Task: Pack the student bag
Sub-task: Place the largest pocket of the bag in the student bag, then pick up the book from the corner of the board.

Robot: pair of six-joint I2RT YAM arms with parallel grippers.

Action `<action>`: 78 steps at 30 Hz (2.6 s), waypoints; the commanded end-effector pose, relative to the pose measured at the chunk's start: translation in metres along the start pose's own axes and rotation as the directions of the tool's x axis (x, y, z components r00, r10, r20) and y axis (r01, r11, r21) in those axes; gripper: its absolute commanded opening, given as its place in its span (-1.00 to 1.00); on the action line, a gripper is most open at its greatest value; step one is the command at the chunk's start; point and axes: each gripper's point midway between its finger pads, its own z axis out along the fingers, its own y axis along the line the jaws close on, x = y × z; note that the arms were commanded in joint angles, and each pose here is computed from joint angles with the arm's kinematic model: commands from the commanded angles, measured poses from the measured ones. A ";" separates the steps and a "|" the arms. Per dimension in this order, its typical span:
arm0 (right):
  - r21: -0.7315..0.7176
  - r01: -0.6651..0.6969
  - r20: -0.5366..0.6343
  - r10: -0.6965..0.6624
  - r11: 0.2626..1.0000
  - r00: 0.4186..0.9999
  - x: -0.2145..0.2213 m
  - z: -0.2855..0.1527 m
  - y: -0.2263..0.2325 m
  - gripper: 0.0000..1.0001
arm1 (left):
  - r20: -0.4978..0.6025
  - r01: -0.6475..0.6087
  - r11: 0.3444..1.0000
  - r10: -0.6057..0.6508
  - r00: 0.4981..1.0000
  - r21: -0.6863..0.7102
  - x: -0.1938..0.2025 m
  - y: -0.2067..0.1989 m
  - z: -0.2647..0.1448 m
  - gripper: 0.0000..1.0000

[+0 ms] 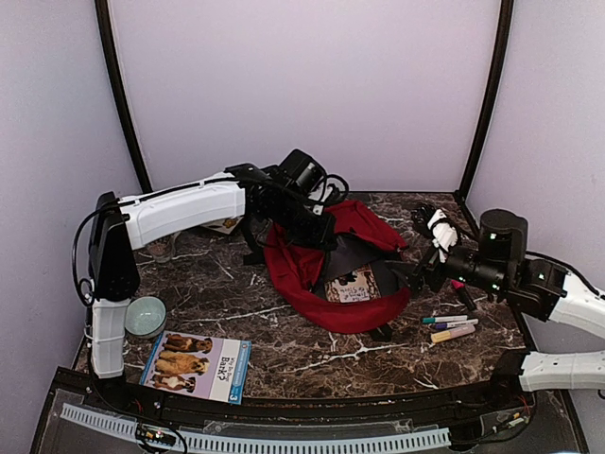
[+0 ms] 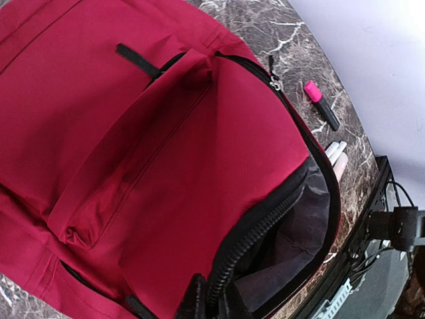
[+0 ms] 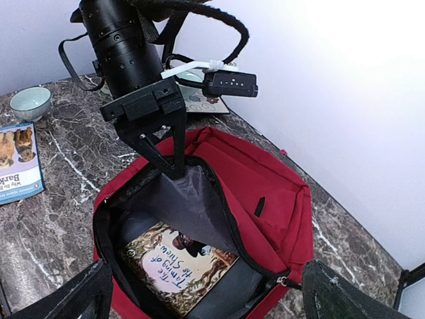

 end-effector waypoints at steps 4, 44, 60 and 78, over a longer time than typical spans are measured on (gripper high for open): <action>0.041 -0.171 -0.013 0.172 0.984 0.985 0.018 -0.011 -0.002 1.00 | 0.043 0.105 0.994 -0.103 0.994 -0.042 -0.010 0.025 -0.017 -0.67; -0.272 -0.657 -0.240 0.612 0.703 0.754 -0.067 0.075 0.051 1.00 | -0.033 0.307 0.782 -0.384 0.923 -0.542 0.170 0.123 -0.213 0.68; -0.381 -0.738 -0.643 0.413 0.557 0.644 -0.027 0.159 0.228 0.96 | -0.164 0.490 0.783 -0.580 0.798 -0.383 0.304 0.122 -0.192 -0.17; -0.219 -0.834 -0.824 0.362 0.506 0.437 0.037 0.249 0.297 0.92 | -0.311 0.511 0.791 -0.606 0.732 -0.337 0.396 0.134 -0.160 -0.47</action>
